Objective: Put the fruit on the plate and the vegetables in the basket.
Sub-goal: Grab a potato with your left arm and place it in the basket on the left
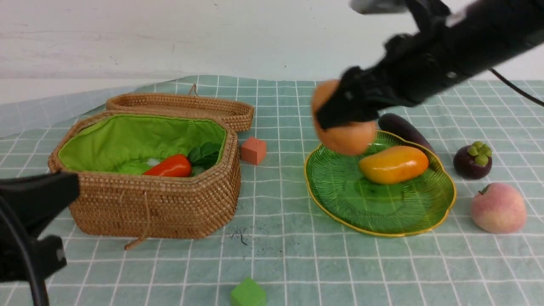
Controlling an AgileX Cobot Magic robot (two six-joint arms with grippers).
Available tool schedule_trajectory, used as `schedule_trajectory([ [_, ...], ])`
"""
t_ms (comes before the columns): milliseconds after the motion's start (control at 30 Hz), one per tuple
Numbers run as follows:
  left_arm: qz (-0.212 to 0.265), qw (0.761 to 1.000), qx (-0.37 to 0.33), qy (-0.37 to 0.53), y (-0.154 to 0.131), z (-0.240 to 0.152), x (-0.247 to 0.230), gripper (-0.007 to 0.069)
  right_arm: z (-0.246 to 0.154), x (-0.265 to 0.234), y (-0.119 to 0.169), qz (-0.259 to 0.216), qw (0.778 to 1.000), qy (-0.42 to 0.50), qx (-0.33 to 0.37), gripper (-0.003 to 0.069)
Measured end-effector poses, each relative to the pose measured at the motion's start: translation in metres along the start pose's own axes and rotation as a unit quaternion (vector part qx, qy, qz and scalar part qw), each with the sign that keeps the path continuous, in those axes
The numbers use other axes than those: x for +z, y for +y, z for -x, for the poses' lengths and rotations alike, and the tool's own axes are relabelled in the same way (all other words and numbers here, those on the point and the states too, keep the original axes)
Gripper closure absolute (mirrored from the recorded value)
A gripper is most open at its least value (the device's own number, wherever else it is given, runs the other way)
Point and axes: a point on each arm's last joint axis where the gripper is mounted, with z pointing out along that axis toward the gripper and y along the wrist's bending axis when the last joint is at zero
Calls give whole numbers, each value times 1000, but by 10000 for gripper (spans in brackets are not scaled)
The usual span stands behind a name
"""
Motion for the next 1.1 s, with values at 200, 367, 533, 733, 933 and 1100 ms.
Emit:
schedule_trajectory([
  [200,27,999,-16,-5,5,1,0,632,36,68,41,89,990,-71,-78,72],
  [367,31,999,5,-3,6,0,0,632,44,135,46,89,985,-106,-106,72],
  [533,33,999,2,4,6,-1,0,632,41,177,34,63,985,-125,-99,72],
  [733,26,1000,-1,3,5,0,-1,632,29,207,20,42,988,-122,-85,72],
  [933,13,1000,-4,7,3,-1,0,630,26,212,18,37,989,-114,-92,-13],
  [1100,-5,1000,2,11,-1,-2,0,629,30,204,21,37,987,-115,-105,11],
])
